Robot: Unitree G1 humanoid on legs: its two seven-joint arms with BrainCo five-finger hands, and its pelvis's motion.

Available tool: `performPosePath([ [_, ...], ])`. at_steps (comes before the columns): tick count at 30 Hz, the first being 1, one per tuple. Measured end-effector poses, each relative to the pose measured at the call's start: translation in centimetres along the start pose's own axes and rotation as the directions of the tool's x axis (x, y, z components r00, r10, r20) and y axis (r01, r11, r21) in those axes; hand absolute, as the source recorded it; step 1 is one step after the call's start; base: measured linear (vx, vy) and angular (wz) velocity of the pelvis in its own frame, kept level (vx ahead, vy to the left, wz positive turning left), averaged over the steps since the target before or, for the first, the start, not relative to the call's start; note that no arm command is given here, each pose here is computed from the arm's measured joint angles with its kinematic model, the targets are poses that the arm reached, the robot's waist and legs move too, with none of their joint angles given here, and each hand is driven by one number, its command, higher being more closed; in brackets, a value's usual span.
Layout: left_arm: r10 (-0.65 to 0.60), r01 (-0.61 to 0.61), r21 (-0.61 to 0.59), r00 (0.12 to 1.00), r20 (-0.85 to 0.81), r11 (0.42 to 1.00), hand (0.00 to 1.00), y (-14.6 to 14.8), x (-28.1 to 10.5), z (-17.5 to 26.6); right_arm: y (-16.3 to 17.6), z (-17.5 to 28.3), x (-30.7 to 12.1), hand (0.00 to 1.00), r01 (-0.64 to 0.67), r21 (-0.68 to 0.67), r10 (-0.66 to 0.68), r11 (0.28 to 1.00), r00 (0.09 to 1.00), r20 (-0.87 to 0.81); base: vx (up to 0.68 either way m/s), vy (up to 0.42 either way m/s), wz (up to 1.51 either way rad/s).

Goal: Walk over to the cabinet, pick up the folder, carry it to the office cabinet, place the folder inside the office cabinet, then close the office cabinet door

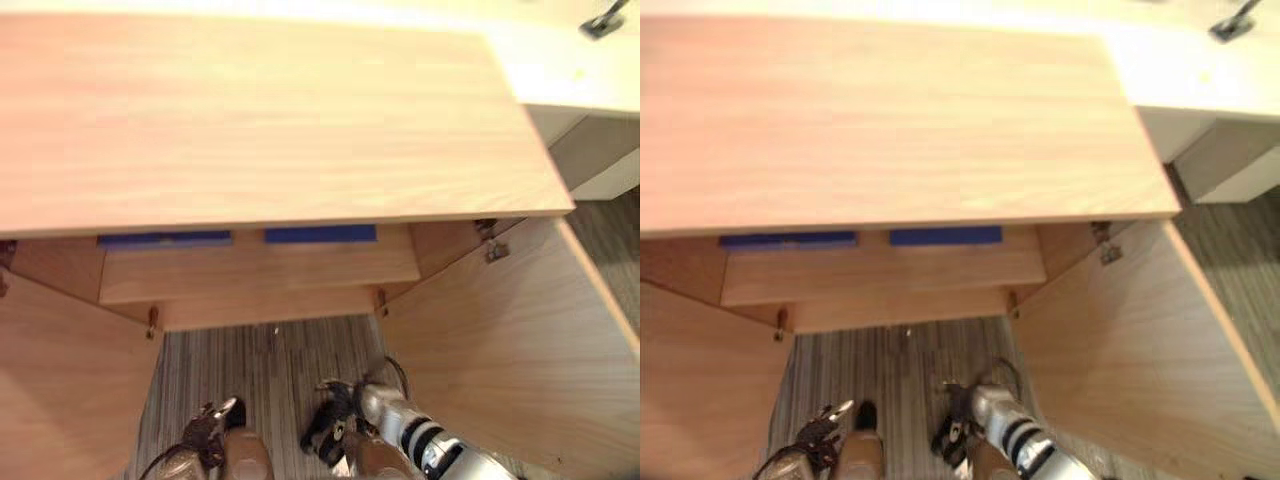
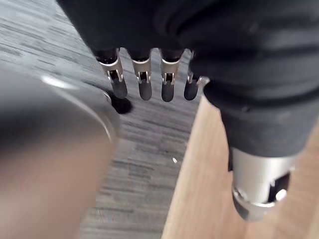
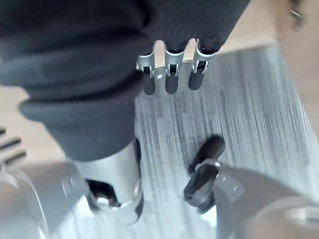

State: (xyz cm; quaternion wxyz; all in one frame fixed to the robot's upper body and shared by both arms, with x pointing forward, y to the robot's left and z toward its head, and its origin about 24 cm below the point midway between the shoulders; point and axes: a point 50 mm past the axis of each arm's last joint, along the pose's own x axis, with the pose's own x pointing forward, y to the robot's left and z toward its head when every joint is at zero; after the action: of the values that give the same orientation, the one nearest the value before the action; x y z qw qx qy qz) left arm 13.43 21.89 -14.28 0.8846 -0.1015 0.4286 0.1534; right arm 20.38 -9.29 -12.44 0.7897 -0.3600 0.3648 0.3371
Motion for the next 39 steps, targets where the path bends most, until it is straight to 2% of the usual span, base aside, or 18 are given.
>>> performPosePath([
  [1,0.001,-0.001,0.009,1.000,0.009,1.000,0.00,-0.1,0.0,0.1,0.0,-1.3,-0.1,0.00,0.037,0.138,-0.032,0.990,0.999,-0.035,0.05,0.083,-0.24],
  [2,-0.001,0.000,0.013,1.000,0.014,1.000,0.00,-0.6,0.0,0.0,0.2,-3.5,-0.5,0.00,0.122,0.376,-0.086,0.918,0.990,-0.112,0.01,0.116,-0.49],
  [3,0.009,-0.010,0.010,1.000,0.021,1.000,0.00,-0.9,0.0,0.0,0.2,-5.4,-0.9,0.00,0.225,0.588,-0.132,0.777,0.971,-0.198,0.00,0.121,-0.61],
  [5,0.015,-0.015,-0.009,1.000,0.024,1.000,0.00,-1.3,0.0,0.0,0.3,-7.2,-1.5,0.00,0.318,0.711,-0.160,0.627,0.946,-0.283,-0.04,0.095,-0.72],
  [6,0.015,-0.015,-0.024,1.000,0.026,1.000,0.00,-1.5,0.0,-0.1,0.6,-7.7,-1.7,0.00,0.341,0.736,-0.160,0.584,0.938,-0.308,-0.08,0.145,-1.18],
  [7,0.009,-0.009,-0.062,1.000,0.012,0.998,0.00,-2.0,-0.3,-0.8,1.2,-8.8,-2.1,0.00,0.373,0.748,-0.153,0.549,0.924,-0.349,-0.10,0.210,-1.47],
  [8,0.010,-0.010,-0.080,1.000,-0.003,0.997,0.00,-2.1,-0.5,-1.4,1.8,-9.1,-2.2,0.00,0.377,0.745,-0.144,0.550,0.921,-0.361,-0.09,0.222,-1.46],
  [12,0.013,-0.014,-0.073,1.000,-0.015,0.997,0.00,-1.9,-0.6,-2.0,3.4,-8.5,-2.2,0.00,0.351,0.754,-0.136,0.555,0.933,-0.334,-0.11,0.167,-0.96],
  [13,0.016,-0.017,-0.035,0.999,-0.035,0.999,0.00,-1.8,-0.7,-2.5,3.5,-8.7,-2.3,0.00,0.360,0.761,-0.139,0.539,0.930,-0.341,-0.10,0.133,-0.89],
  [15,0.031,-0.030,0.017,0.996,-0.087,0.999,0.00,-1.3,-1.0,-3.7,3.6,-9.6,-2.7,0.00,0.406,0.794,-0.142,0.451,0.912,-0.385,-0.07,0.114,-0.86],
  [17,0.058,-0.053,0.040,0.989,-0.139,0.998,0.00,-0.6,-1.2,-4.7,4.2,-10.9,-3.4,0.00,0.463,0.824,-0.136,0.327,0.886,-0.444,0.00,0.088,-0.61],
  [19,0.056,-0.044,0.081,0.986,-0.156,0.996,0.00,-0.6,-1.2,-4.9,4.4,-11.8,-3.8,0.00,0.498,0.823,-0.135,0.274,0.867,-0.480,0.04,0.066,-0.37],
  [23,0.048,-0.026,0.130,0.984,-0.172,0.991,0.00,-0.7,-1.2,-5.1,5.6,-13.8,-4.9,0.00,0.540,0.799,-0.103,0.264,0.839,-0.533,0.04,0.046,-0.05],
  [24,0.042,-0.017,0.146,0.984,-0.171,0.989,0.00,-0.8,-1.2,-5.1,5.9,-14.3,-5.2,0.00,0.559,0.797,-0.092,0.227,0.827,-0.554,0.03,0.046,-0.06],
  [29,0.033,-0.001,0.184,0.985,-0.171,0.983,0.00,-0.9,-1.2,-5.1,6.0,-14.6,-5.4,0.00,0.572,0.801,-0.084,0.174,0.819,-0.567,0.00,0.044,-0.08],
  [33,0.028,0.004,0.192,0.986,-0.165,0.981,0.00,-1.0,-1.2,-5.1,5.8,-14.6,-5.4,0.00,0.573,0.804,-0.090,0.157,0.820,-0.566,-0.02,0.042,-0.33],
  [36,0.022,0.009,0.202,0.988,-0.151,0.979,0.00,-1.2,-1.1,-4.8,5.1,-14.1,-5.2,0.00,0.564,0.810,-0.117,0.161,0.826,-0.552,-0.06,0.033,-0.56],
  [39,0.002,0.022,0.171,0.990,-0.139,0.985,0.00,-2.4,-1.1,-4.7,2.9,-14.0,-5.2,0.00,0.570,0.808,-0.186,0.150,0.819,-0.543,0.04,0.035,-0.63],
])
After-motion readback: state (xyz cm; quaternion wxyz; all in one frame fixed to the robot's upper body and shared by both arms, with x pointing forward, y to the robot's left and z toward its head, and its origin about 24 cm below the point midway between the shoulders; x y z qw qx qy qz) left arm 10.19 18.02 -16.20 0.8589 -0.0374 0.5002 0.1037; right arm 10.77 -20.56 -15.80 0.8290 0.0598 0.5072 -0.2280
